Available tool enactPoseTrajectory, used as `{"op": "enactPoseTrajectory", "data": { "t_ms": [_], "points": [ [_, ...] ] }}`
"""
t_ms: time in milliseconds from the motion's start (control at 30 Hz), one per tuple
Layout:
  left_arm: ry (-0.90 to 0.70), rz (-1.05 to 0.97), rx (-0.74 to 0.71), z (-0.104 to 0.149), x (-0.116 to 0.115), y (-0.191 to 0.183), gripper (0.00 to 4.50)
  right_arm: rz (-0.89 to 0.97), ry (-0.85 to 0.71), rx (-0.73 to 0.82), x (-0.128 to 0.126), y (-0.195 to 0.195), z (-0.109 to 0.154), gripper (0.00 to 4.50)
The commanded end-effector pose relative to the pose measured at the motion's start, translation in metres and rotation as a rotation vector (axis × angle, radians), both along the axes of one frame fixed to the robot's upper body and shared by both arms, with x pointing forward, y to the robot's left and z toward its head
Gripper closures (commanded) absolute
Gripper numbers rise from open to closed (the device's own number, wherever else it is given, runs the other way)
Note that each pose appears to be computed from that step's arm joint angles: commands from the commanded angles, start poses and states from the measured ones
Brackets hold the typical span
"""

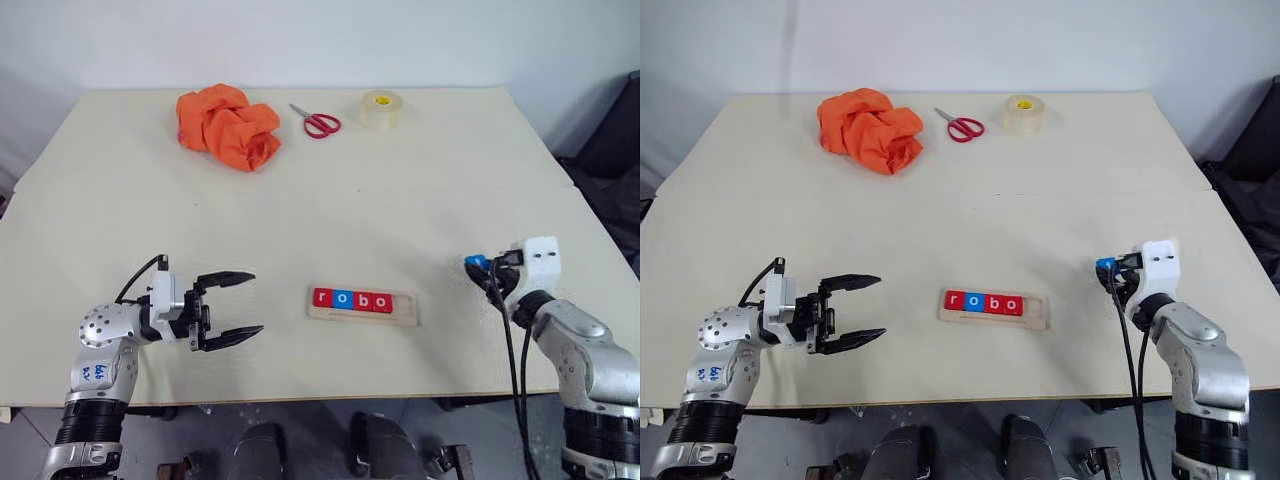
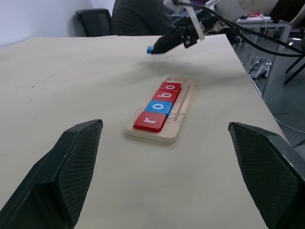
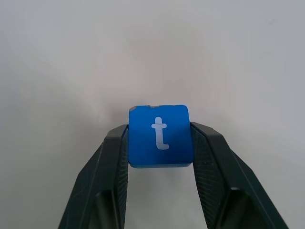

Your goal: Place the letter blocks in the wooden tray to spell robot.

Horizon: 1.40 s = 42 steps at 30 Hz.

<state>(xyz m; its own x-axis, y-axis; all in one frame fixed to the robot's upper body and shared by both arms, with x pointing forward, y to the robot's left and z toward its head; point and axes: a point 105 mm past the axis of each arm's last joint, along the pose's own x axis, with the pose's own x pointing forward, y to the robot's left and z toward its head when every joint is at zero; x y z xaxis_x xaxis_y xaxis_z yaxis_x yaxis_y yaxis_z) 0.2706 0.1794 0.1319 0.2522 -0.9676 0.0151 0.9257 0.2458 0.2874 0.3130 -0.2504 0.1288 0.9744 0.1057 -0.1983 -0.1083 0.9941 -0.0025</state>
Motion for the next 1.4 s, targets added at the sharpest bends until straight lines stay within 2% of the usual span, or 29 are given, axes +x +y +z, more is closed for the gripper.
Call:
{"op": "enactPoseTrajectory", "data": {
  "t_ms": [33, 433, 667, 700, 733, 833, 1000, 1167, 1267, 1400],
  "points": [
    [-0.014, -0.022, 0.000, 0.005, 0.000, 0.000, 0.00, -0.023, -0.014, 0.025, -0.019, 0.016, 0.008, 3.03],
    [-0.008, -0.054, 0.006, 0.006, 0.001, -0.002, 0.00, -0.172, 0.062, 0.106, -0.042, 0.037, -0.017, 3.03],
    [-0.007, -0.052, 0.008, 0.006, -0.001, -0.001, 0.00, -0.106, 0.045, 0.076, -0.042, 0.040, -0.012, 0.57],
    [-0.007, -0.052, 0.008, 0.005, -0.001, -0.001, 0.00, -0.064, 0.043, 0.034, -0.041, 0.041, -0.010, 0.27],
    [-0.007, -0.052, 0.008, 0.005, -0.001, -0.001, 0.00, -0.018, 0.032, -0.063, -0.040, 0.040, -0.006, 0.27],
    [-0.009, -0.053, 0.008, 0.005, -0.002, -0.001, 0.00, 0.168, 0.022, -0.220, -0.036, 0.039, 0.002, 0.27],
    [-0.011, -0.054, 0.007, 0.005, -0.004, -0.002, 0.00, 0.409, 0.060, -0.349, -0.027, 0.027, 0.009, 0.27],
    [-0.011, -0.048, 0.005, 0.004, -0.007, -0.001, 0.00, 0.646, 0.158, -0.439, -0.019, 0.021, 0.004, 0.27],
    [-0.009, -0.036, 0.003, 0.003, -0.010, -0.001, 0.00, 0.746, 0.225, -0.507, -0.014, 0.014, -0.001, 0.27],
    [-0.009, 0.001, -0.002, 0.002, -0.015, 0.002, 0.00, 0.784, 0.316, -0.555, -0.004, 0.000, -0.008, 0.27]
  ]
}}
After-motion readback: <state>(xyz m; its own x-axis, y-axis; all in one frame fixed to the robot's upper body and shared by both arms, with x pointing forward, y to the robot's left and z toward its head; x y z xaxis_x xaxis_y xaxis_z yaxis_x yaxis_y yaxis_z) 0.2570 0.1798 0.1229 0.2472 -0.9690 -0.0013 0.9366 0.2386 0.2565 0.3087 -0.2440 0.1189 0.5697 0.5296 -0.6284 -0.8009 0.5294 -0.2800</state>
